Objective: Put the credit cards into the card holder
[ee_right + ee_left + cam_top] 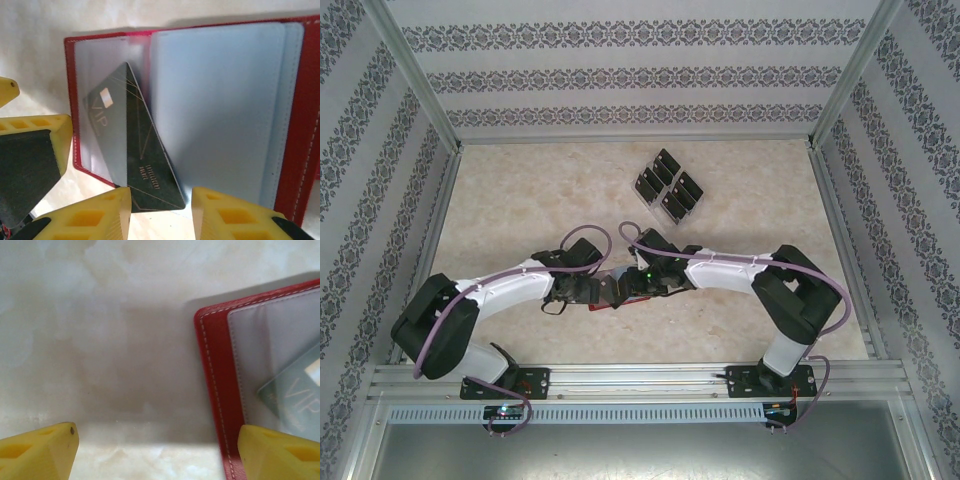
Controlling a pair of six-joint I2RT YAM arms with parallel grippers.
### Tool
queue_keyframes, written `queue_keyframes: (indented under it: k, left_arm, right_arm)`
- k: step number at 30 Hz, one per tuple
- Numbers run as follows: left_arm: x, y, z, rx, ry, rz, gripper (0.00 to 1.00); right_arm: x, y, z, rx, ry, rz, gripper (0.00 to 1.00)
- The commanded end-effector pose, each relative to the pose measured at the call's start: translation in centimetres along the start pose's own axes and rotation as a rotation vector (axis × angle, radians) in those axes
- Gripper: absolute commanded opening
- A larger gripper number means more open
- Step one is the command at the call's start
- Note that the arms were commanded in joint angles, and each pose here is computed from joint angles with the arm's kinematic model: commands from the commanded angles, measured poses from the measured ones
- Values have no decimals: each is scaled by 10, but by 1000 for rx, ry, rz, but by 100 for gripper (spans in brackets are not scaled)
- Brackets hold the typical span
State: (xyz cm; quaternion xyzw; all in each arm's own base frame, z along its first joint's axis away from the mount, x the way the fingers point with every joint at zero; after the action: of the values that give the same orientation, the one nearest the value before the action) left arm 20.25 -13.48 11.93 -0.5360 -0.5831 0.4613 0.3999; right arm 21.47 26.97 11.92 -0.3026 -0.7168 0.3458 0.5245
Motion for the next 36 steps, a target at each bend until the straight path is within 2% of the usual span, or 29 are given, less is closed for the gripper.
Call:
queue_keyframes:
  k: [1,12,22,27,33,36]
  left_arm:
    - [0,5,-4,-14,-36,18,83]
    - [-12,-10,-21,-94,-49,96,83]
    - [-14,11,-15,-36,-58,91,82]
    - [-12,19,-10,-13,-58,76,82]
    - [-9,18,-9,-16,-54,51,82]
    - [-6,16,-8,-19,-52,28,82]
  right_arm:
    - [6,3,-4,2,-27,-27,39]
    - [3,9,-2,16,-16,-24,38]
    - [0,16,-3,32,10,-69,32]
    - [-6,17,-3,33,39,-87,23]
    - [-18,10,-5,6,91,-114,1]
    - [-22,4,-5,-10,110,-116,0]
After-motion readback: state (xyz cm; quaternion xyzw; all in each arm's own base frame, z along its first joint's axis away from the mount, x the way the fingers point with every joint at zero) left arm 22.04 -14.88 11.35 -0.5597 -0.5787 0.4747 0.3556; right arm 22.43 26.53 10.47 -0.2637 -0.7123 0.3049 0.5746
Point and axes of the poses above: each hand's point on the last joint's axis, 136 mm out from that joint toward the fingers, its own y axis out along the fingers, its own x axis along the line the jaws close on, z = x × y, the point moved 10 cm from there along -y, back along the fingers, and after that the axes turned 4 degrees about -y, right-handed, at the moved point
